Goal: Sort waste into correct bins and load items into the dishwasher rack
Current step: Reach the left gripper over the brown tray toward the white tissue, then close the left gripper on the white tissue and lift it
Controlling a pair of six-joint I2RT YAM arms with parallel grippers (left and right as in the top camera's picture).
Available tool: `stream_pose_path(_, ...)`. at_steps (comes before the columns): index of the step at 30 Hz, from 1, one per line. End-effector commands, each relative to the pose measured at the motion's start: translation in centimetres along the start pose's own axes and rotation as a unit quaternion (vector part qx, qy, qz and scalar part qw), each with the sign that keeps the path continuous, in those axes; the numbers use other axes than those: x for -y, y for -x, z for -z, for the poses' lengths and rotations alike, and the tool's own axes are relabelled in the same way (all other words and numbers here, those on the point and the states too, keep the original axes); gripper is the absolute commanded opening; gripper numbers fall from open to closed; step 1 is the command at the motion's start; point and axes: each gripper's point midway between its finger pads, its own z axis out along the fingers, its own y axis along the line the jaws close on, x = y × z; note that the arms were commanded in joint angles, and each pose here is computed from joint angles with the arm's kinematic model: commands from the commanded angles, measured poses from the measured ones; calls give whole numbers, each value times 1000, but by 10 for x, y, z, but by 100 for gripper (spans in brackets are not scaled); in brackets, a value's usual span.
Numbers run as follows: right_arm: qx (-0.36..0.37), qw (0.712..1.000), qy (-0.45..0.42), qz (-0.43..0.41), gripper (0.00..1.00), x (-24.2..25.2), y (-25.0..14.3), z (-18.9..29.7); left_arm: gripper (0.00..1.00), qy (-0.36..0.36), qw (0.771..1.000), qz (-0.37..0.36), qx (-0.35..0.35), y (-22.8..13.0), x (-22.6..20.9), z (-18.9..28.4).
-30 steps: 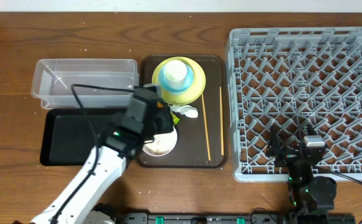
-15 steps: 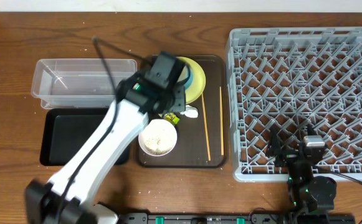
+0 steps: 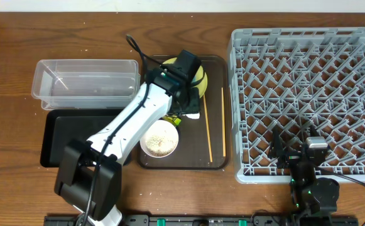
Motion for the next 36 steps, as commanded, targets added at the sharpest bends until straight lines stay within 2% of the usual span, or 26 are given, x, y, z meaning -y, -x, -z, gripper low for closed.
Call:
stream_pose_path(1, 0, 1000, -6, 4, 99, 3, 0, 0, 47, 20, 999, 33, 10, -8, 2, -8)
stream_pose_path(5, 0, 1000, -6, 4, 99, 3, 0, 0, 47, 64, 992, 89, 63, -3, -3, -13)
stream_pose_path(11, 0, 1000, -6, 4, 99, 3, 0, 0, 46, 87, 979, 153, 101, -7, -6, -20)
stream_pose_path(24, 0, 1000, -6, 4, 99, 3, 0, 0, 46, 63, 971, 178, 143, -1, -9, -44)
stream_pose_path(36, 0, 1000, -6, 4, 99, 3, 0, 0, 46, 79, 968, 197, 132, -8, -18, -75)
